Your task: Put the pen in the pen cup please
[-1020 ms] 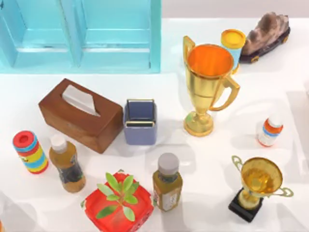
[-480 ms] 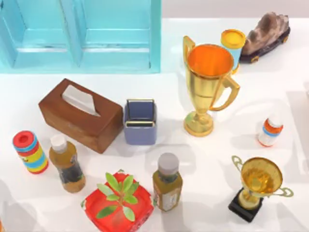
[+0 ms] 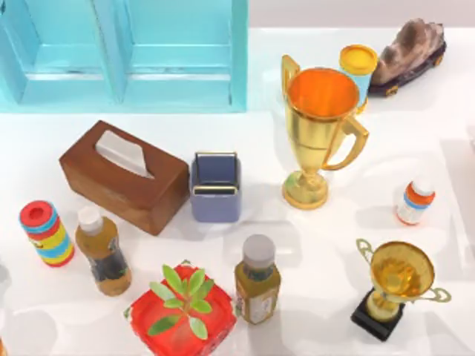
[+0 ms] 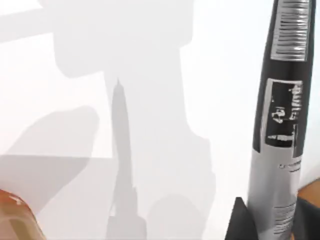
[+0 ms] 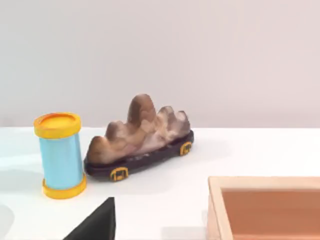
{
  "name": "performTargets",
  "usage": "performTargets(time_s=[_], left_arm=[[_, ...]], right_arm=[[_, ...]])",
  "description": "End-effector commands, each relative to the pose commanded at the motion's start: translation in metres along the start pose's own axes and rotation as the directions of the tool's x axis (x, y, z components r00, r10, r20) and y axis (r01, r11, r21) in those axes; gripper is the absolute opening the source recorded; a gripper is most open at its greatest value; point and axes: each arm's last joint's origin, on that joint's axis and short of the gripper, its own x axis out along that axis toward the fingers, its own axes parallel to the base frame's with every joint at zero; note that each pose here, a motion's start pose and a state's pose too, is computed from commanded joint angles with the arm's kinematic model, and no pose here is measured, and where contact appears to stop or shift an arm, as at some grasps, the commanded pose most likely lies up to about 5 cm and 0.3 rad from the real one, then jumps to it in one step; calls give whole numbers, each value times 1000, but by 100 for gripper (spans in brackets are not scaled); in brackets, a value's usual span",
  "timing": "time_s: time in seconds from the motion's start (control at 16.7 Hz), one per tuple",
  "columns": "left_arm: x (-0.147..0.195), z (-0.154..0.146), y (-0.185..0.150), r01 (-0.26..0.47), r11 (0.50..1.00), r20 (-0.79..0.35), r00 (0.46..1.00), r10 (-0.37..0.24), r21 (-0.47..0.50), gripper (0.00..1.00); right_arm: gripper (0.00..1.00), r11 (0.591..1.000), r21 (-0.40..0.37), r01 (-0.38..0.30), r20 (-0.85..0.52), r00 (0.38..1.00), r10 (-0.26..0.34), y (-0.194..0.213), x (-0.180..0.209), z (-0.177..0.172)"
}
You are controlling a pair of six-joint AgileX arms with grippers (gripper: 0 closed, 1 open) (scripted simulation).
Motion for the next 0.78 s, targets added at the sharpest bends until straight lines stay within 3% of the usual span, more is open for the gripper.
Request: performTargets(time_s=[0.18,0.48,0.6,0.78], left_arm=[[-20,-15,7,25,999,7,1000,-24,-47,0],[-19,-14,6,22,999,6,1000,-22,-43,0],[-19,-12,1,-4,1000,32,999,4,-9,0],[-14,-5,-24,-110,987,144,985,92,121,0]], right_arm=[[100,1000,0,0,0,1000,0,0,0,0],[100,1000,0,0,0,1000,0,0,0,0],[100,1000,0,0,0,1000,0,0,0,0],[100,1000,0,0,0,1000,0,0,0,0]])
